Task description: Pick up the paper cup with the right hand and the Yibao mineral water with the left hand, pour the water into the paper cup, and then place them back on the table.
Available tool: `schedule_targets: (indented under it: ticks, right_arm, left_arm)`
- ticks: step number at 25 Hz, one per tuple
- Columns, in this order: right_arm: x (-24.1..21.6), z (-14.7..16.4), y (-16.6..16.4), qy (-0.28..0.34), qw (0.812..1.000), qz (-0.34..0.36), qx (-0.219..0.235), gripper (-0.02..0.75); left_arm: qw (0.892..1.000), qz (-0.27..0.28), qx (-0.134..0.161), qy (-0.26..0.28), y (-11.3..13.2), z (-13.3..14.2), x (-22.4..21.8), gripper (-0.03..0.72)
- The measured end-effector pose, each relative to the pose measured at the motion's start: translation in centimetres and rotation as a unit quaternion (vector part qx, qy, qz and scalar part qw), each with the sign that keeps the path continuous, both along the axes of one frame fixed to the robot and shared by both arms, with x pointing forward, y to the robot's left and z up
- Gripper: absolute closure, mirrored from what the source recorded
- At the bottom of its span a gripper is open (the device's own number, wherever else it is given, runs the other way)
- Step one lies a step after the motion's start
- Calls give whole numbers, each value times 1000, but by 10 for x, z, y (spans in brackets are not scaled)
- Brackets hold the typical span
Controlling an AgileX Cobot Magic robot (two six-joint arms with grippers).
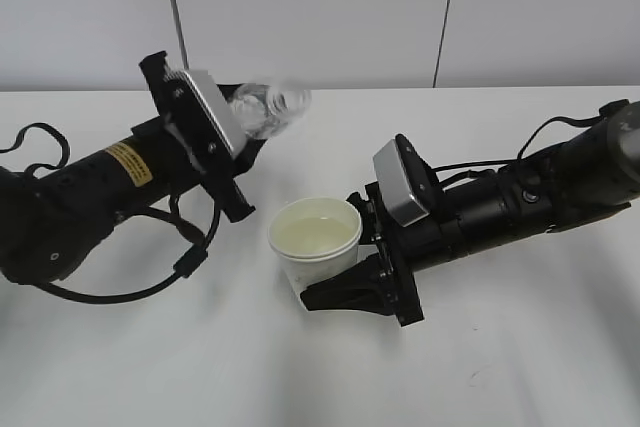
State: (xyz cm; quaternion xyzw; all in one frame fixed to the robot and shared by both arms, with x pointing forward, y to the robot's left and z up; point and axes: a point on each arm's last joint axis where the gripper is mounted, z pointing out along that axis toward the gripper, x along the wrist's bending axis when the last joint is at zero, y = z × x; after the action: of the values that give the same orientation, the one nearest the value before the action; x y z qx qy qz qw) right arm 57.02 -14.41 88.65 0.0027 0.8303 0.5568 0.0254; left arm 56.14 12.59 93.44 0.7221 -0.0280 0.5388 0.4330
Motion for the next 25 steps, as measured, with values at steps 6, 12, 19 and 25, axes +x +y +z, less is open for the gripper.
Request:
schedule_targets:
  ticks: [6,12,19,25]
  right_arm:
    - [0,0,0,-1,1000,-1,1,201]
    - [1,0,0,-3,1000,-7,-1,202]
    - [4,-2,-1,-6,1000,-24,-13,202]
    - [7,-3,-2,-6,999,-39,-17,202]
  left_arm:
    - [969,49,-190,147,7,1,5,370]
    - [936,35,-235,258,3,-8,1,370]
    - [904,8,-258,341,22,-14,3,370]
    - [901,-24,-230,367,42,-17,4,370]
